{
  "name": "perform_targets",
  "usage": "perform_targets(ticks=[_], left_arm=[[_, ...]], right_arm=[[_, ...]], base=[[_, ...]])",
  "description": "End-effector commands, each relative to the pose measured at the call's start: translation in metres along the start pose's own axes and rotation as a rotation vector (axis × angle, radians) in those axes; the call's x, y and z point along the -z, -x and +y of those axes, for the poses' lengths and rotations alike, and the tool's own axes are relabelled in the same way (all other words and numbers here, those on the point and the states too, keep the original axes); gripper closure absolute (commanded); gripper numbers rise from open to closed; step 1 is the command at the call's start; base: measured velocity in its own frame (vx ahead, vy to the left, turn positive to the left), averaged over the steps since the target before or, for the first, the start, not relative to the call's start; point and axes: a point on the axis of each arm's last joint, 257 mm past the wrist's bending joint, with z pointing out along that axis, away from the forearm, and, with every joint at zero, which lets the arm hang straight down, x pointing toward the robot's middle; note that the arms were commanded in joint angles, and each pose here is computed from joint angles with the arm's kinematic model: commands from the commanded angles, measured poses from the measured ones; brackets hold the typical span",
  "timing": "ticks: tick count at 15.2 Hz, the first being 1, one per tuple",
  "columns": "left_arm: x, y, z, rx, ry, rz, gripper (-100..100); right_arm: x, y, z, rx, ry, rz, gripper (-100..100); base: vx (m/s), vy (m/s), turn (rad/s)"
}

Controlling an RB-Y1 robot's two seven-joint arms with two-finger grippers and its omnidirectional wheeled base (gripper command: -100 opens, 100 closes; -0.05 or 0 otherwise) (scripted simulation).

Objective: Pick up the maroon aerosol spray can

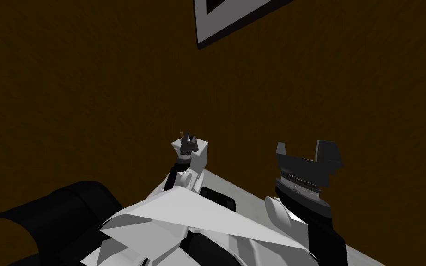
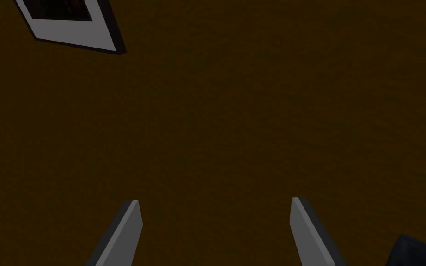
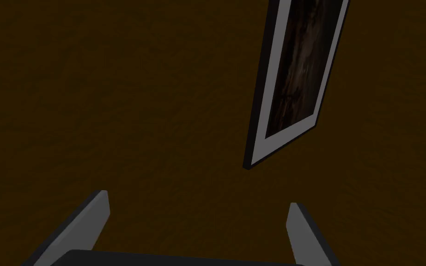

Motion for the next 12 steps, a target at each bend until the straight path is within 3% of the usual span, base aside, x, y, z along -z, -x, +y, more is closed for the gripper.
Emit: perform_targets(ticks=[1, 12], left_arm=[[-0.002, -0.002, 0.002, -0.001, 0.011, 0.028, -100], [-0.019, -0.006, 0.029, 0.046, 0.141, 0.149, -100]], right_arm=[[0.000, 0.000, 0.000, 0.000, 0.000, 0.000, 0], [0.000, 0.000, 0.000, 0.000, 0.000, 0.000, 0]], base=[[-0.006, -0.003, -0.006], [-0.022, -0.013, -0.013]])
